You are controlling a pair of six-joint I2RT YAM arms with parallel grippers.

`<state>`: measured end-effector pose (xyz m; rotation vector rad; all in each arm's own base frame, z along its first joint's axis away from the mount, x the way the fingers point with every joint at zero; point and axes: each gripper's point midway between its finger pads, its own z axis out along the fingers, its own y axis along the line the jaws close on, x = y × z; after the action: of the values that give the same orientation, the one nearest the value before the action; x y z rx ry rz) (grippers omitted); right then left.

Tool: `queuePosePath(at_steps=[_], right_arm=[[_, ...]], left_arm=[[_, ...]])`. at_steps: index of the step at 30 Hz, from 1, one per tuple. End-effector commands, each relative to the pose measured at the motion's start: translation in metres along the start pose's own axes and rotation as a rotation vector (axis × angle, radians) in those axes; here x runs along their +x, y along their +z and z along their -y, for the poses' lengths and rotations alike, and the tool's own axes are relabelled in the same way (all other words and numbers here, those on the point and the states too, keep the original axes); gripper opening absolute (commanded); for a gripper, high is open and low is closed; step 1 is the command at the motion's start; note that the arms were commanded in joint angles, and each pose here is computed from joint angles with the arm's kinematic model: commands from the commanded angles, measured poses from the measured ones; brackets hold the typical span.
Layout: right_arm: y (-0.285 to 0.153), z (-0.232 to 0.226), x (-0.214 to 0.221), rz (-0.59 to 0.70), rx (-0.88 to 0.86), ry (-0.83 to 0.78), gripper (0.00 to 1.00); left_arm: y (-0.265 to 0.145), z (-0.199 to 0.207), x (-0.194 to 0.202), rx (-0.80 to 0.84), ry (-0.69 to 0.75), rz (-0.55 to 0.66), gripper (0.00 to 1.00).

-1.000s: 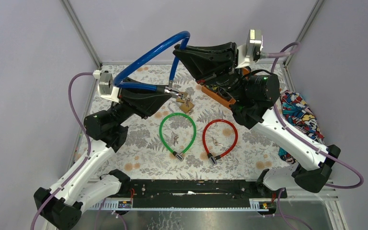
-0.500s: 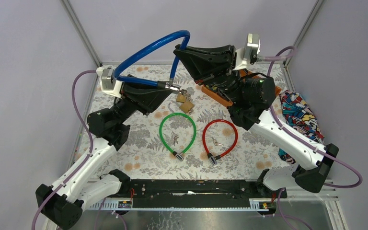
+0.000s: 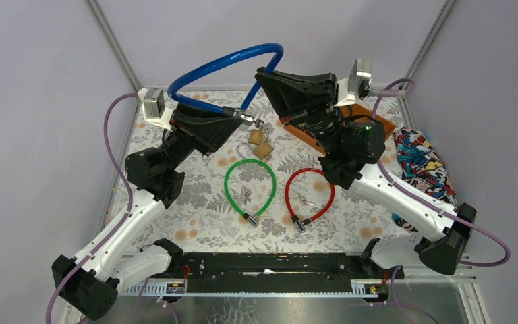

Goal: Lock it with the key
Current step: Lock the lock.

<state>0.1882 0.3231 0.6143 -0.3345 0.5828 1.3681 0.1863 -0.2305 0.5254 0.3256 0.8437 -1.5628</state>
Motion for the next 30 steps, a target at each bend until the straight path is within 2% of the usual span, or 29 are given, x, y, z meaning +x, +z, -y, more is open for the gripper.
queuePosePath(at_steps=[1,5,9,12,22,23,24,25,27,28,30], right_arm=[[-0.014,-0.003,0.046,-0.174,0.012,0.116,0.00],[-0.026,0.008,0.067,-0.256,0.071,0.104,0.00],[-0.030,0.007,0.078,-0.342,0.065,0.076,0.00],[-0.031,0.009,0.079,-0.344,0.072,0.071,0.00],[-0.026,0.008,0.078,-0.359,0.061,0.051,0.00],[-0.027,0.008,0.078,-0.362,0.060,0.047,0.00],[-0.028,0.007,0.079,-0.367,0.055,0.044,0.00],[-0.028,0.006,0.078,-0.373,0.053,0.043,0.00],[-0.028,0.006,0.077,-0.383,0.055,0.031,0.02],[-0.028,0.007,0.074,-0.383,0.062,0.024,0.11],[-0.026,0.006,0.066,-0.372,0.065,0.001,0.20]], left_arm=[[0.010,0.035,-0.041,0.094,0.103,0.121,0.00],[0.010,0.031,-0.041,0.078,0.106,0.124,0.00],[0.009,0.024,-0.039,0.048,0.104,0.117,0.15],[0.008,0.023,-0.036,0.043,0.076,0.109,0.25],[0.004,0.019,-0.035,0.018,0.066,0.118,0.30],[0.004,0.017,-0.037,0.012,0.068,0.123,0.26],[0.004,0.017,-0.038,0.010,0.073,0.128,0.11],[0.003,0.016,-0.039,0.007,0.085,0.133,0.00],[0.002,0.015,-0.039,0.005,0.108,0.134,0.00],[0.001,0.014,-0.038,0.002,0.118,0.132,0.00],[-0.001,0.012,-0.037,-0.004,0.123,0.131,0.00]])
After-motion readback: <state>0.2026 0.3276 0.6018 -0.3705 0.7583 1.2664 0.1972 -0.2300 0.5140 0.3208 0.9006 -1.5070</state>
